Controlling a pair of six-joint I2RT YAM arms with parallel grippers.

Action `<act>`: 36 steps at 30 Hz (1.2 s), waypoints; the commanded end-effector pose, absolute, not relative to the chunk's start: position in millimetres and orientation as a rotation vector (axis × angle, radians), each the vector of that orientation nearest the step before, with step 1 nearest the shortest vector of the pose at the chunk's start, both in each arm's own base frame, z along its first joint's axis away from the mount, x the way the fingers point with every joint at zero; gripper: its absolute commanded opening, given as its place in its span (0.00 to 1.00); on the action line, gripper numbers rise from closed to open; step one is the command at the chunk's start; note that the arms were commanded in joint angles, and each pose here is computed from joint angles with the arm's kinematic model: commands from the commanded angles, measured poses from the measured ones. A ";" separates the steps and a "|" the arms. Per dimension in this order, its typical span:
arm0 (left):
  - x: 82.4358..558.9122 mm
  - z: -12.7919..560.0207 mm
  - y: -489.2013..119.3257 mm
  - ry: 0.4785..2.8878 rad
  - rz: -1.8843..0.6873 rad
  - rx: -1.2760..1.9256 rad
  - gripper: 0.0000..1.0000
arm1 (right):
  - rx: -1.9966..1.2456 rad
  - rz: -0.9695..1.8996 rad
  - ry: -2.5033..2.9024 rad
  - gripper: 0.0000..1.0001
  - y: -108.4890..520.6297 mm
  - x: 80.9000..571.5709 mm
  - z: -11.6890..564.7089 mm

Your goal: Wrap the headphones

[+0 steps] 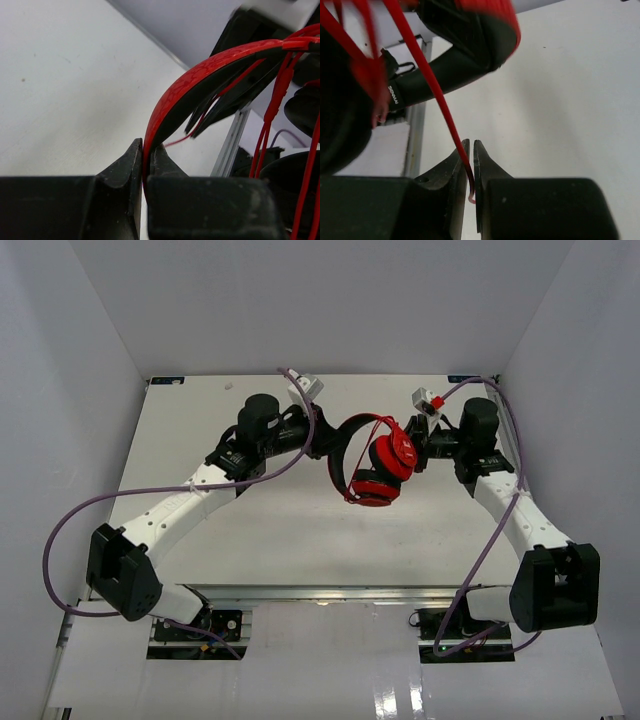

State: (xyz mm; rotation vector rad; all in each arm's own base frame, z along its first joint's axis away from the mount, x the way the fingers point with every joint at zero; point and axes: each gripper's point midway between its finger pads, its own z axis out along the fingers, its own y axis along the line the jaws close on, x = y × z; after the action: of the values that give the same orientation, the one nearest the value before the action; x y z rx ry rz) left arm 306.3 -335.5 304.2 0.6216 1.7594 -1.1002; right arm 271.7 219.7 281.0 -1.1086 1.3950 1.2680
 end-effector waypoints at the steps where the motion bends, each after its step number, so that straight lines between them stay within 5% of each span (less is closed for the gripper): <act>1: 297.7 416.3 -338.3 1.477 -1.233 0.517 0.00 | -1.092 1.438 1.380 0.19 231.4 256.0 290.4; 7: 301.4 452.1 -336.7 1.405 -1.257 0.436 0.00 | -1.084 1.449 1.384 0.25 253.5 259.4 286.0; 13: 313.6 477.3 -312.8 1.354 -1.183 0.255 0.00 | -1.021 1.488 1.405 0.08 257.1 256.4 273.7; 16: 334.1 469.6 -279.0 1.376 -1.072 0.000 0.00 | -0.976 1.471 1.443 0.08 254.7 252.9 268.3; 25: 395.4 352.6 -219.9 1.536 -0.783 -0.671 0.00 | -0.951 1.076 1.577 0.08 251.4 261.8 238.6; 30: 416.5 305.7 -242.1 1.702 -0.655 -0.620 0.00 | -1.030 0.836 1.634 0.08 245.9 281.3 218.1; 36: 414.0 176.0 -239.4 2.084 -0.242 -0.390 0.00 | -1.182 0.583 1.825 0.08 230.0 294.9 143.5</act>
State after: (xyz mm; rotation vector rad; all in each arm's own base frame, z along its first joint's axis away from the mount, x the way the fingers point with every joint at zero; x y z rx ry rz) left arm 421.9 -254.6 211.8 -0.4907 1.9570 -0.4580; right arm 279.7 250.4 196.4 -1.0419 1.6855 0.8346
